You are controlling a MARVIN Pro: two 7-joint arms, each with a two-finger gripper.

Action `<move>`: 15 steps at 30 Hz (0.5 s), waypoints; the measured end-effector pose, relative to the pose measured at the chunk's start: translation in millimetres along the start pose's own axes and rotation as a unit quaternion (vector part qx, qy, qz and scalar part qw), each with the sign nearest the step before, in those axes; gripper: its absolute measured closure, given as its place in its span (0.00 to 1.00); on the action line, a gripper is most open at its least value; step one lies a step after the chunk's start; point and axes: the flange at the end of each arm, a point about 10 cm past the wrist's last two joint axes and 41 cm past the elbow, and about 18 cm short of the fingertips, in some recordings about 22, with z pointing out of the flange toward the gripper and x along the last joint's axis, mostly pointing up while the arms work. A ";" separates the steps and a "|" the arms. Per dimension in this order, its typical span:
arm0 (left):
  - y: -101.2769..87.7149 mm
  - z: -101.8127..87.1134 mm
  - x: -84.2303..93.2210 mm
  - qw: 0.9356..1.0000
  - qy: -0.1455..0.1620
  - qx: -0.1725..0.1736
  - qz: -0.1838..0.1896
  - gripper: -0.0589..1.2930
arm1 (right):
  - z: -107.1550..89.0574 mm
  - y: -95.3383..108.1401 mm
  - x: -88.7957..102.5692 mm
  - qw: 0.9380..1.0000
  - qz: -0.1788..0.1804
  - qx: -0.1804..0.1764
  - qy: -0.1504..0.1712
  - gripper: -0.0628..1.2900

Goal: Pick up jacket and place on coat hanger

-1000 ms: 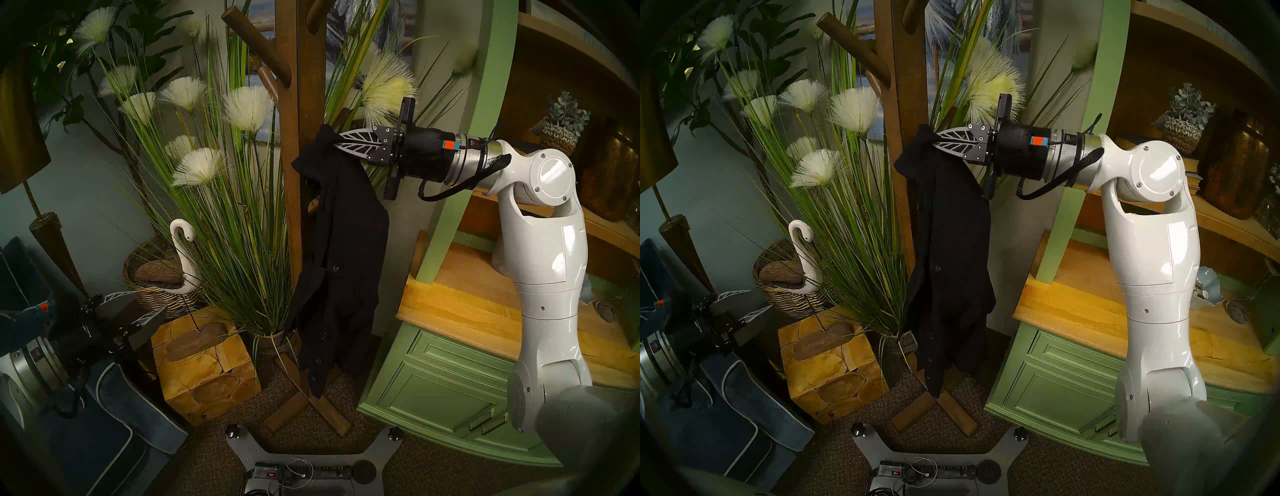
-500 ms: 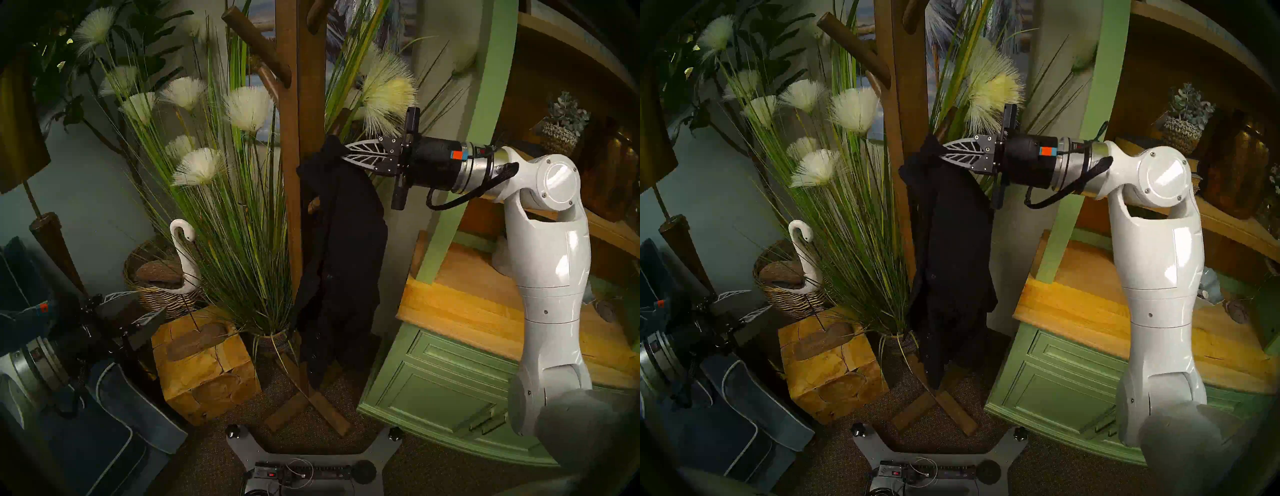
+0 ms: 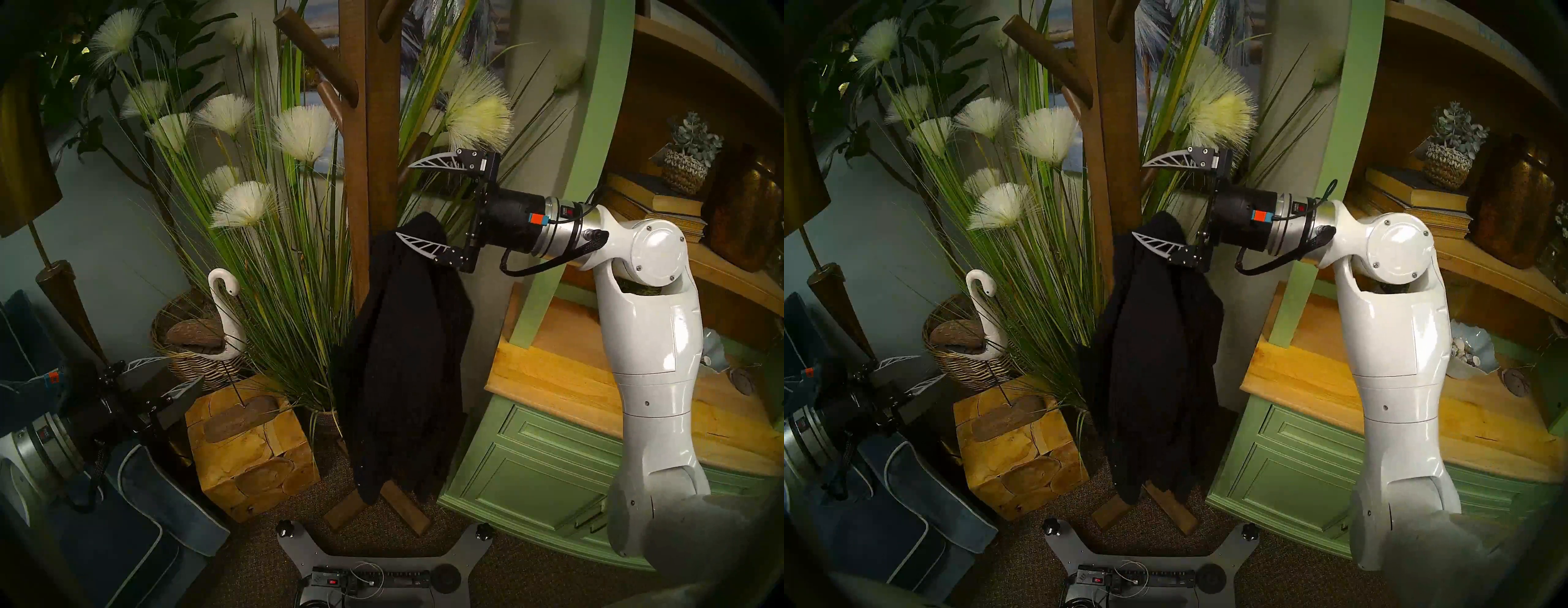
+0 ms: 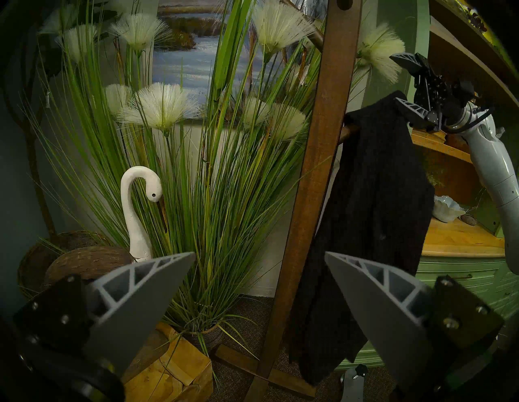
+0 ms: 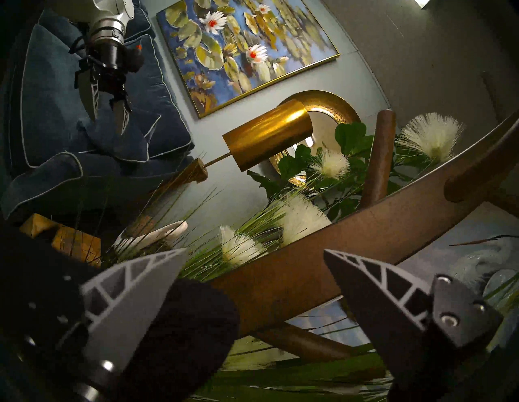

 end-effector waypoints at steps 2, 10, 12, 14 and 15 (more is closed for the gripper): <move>0.0 0.0 0.0 1.000 0.000 0.000 0.000 0.02 | -0.6 0.5 -0.1 1.000 0.000 -0.002 0.000 0.04; 0.0 0.0 0.0 1.000 0.000 0.000 0.000 0.02 | -8.8 3.9 -3.0 1.000 0.008 -0.017 0.000 0.04; 0.0 0.0 0.0 1.000 0.000 0.000 0.000 0.02 | -11.8 4.9 -1.3 0.999 0.009 -0.031 0.011 0.04; 0.0 0.0 0.0 1.000 0.000 0.000 0.000 0.02 | -14.6 6.2 3.6 0.999 0.011 -0.047 0.025 0.04; 0.0 0.1 0.0 1.000 0.000 0.000 0.000 0.02 | -17.3 7.1 9.6 0.997 0.012 -0.061 0.037 0.04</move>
